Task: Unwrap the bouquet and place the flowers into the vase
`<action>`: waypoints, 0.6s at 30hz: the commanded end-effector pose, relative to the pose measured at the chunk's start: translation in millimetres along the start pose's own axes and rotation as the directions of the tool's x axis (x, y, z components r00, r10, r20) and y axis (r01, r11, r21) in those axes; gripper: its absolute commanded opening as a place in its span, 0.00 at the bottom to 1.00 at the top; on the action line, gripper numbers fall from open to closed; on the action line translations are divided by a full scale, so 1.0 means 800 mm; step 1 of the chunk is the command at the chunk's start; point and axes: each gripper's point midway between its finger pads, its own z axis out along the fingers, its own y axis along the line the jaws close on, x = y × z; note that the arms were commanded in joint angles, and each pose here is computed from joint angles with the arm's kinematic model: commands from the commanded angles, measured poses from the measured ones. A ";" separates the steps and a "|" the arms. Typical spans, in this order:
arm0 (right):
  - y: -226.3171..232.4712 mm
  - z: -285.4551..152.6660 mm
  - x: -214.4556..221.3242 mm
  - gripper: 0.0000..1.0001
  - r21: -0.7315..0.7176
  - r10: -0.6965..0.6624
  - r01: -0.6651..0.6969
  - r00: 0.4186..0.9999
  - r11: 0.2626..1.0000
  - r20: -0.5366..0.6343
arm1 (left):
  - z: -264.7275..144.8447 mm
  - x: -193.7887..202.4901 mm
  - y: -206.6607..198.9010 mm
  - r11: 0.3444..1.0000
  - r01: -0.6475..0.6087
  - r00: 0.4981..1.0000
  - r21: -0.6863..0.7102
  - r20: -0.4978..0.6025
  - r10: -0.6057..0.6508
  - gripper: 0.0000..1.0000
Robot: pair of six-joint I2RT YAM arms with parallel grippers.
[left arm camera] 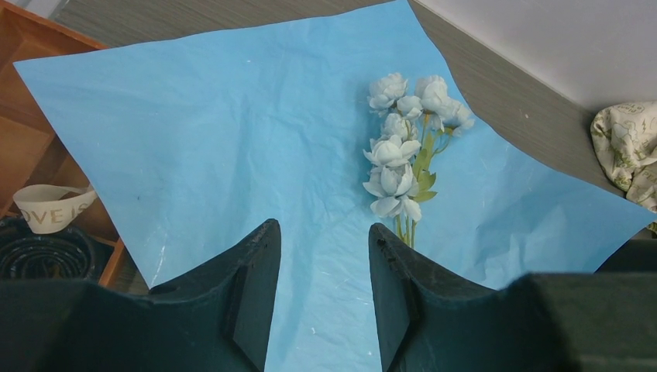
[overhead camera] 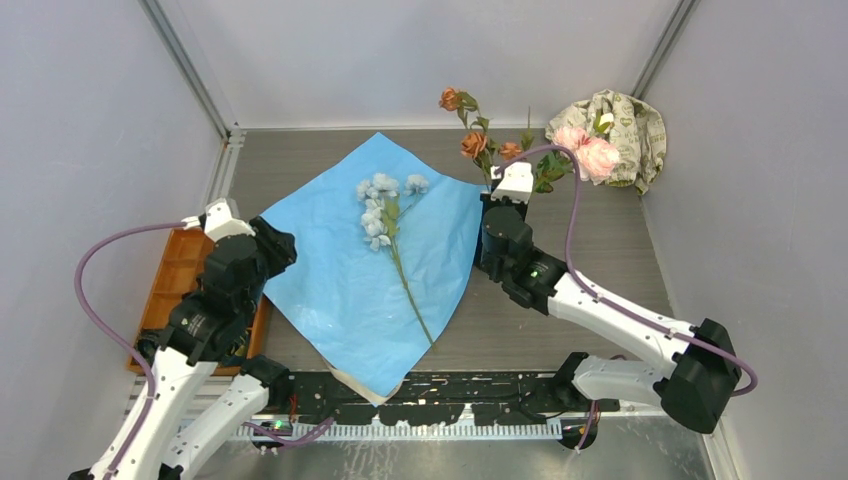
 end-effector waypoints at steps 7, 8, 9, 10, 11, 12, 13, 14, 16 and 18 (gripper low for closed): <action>0.003 -0.014 0.025 0.24 -0.048 0.122 -0.126 0.989 0.991 -0.078 | 0.019 0.009 -0.026 0.998 0.028 0.999 0.064 -0.026 -0.026 0.46; 0.003 -0.015 0.024 0.27 -0.051 0.130 -0.134 0.988 0.990 -0.079 | 0.021 0.012 -0.026 0.998 0.025 0.999 0.064 -0.031 -0.023 0.46; 0.002 -0.016 0.024 0.32 -0.055 0.133 -0.138 0.988 0.989 -0.083 | 0.022 0.014 -0.026 0.998 0.024 0.999 0.064 -0.037 -0.022 0.46; 0.002 -0.018 0.023 0.36 -0.062 0.140 -0.145 0.986 0.987 -0.086 | 0.023 0.015 -0.027 0.998 0.022 0.999 0.065 -0.041 -0.019 0.46; 0.000 -0.020 0.020 0.38 -0.068 0.146 -0.153 0.985 0.986 -0.088 | 0.025 0.017 -0.028 0.998 0.021 0.999 0.066 -0.046 -0.018 0.46; -0.001 -0.022 0.017 0.40 -0.073 0.157 -0.163 0.984 0.984 -0.087 | 0.026 0.019 -0.029 0.997 0.019 0.998 0.069 -0.053 -0.016 0.46; -0.001 -0.024 0.013 0.43 -0.083 0.168 -0.175 0.982 0.981 -0.087 | 0.027 0.021 -0.030 0.997 0.022 0.998 0.072 -0.057 -0.018 0.46; -0.003 -0.027 0.006 0.44 -0.092 0.186 -0.194 0.979 0.977 -0.082 | 0.028 0.023 -0.031 0.997 0.021 0.998 0.075 -0.063 -0.016 0.46; -0.007 -0.033 -0.002 0.47 -0.111 0.200 -0.209 0.976 0.972 -0.088 | 0.032 0.029 -0.034 0.997 0.020 0.997 0.078 -0.081 -0.014 0.47; -0.010 -0.040 -0.016 0.48 -0.134 0.231 -0.241 0.969 0.961 -0.087 | 0.036 0.034 -0.037 0.996 0.021 0.995 0.083 -0.098 -0.012 0.47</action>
